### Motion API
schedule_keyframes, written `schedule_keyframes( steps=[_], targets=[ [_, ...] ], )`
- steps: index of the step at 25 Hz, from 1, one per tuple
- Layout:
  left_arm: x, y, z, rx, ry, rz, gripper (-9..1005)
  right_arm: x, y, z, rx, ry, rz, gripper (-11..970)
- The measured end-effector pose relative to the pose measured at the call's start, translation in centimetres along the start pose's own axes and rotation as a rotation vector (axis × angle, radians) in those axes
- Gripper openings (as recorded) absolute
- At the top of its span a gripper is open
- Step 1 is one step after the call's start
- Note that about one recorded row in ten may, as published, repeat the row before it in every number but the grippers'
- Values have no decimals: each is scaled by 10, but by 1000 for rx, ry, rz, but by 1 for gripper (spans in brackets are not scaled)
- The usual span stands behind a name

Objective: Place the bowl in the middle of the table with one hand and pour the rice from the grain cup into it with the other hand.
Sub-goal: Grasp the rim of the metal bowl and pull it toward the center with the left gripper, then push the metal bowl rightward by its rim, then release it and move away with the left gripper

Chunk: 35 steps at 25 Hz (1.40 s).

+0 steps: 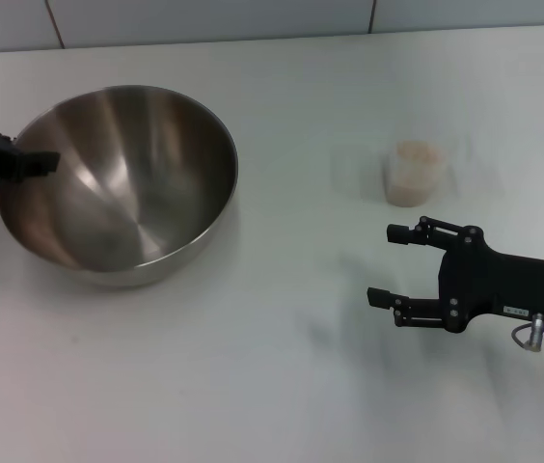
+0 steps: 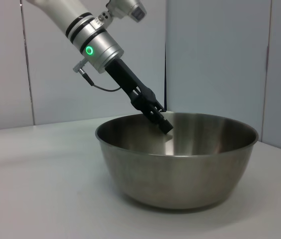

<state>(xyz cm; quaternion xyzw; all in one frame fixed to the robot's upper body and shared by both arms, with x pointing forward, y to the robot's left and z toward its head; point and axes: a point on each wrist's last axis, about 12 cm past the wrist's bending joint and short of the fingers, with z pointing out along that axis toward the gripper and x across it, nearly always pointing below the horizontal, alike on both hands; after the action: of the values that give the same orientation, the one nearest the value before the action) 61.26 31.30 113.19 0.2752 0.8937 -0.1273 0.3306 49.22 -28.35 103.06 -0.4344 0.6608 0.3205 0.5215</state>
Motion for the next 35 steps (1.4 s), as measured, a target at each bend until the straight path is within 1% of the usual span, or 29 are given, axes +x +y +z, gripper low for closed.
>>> schedule_keyframes(
  steps=[9, 17, 22, 24, 30, 35],
  targets=[
    [-5, -4, 1, 15, 10, 0, 230, 0, 0, 0, -1, -1, 0, 831],
    [-10, -5, -1, 31, 15, -8, 63, 0, 1, 0, 0, -1, 1, 831],
    [-16, -5, -4, 42, 1, -33, 60, 0, 1, 0, -1, -2, 2, 831],
    [-22, -5, -6, 47, -14, -41, 55, 1, 1, 0, 0, -1, 3, 831],
    [-47, -11, -8, 60, -58, -53, 42, 1, 1, 0, 2, 2, 3, 831],
    [-71, -21, -5, 85, -82, -32, 39, 1, 1, -1, 2, 3, 4, 831]
  ],
)
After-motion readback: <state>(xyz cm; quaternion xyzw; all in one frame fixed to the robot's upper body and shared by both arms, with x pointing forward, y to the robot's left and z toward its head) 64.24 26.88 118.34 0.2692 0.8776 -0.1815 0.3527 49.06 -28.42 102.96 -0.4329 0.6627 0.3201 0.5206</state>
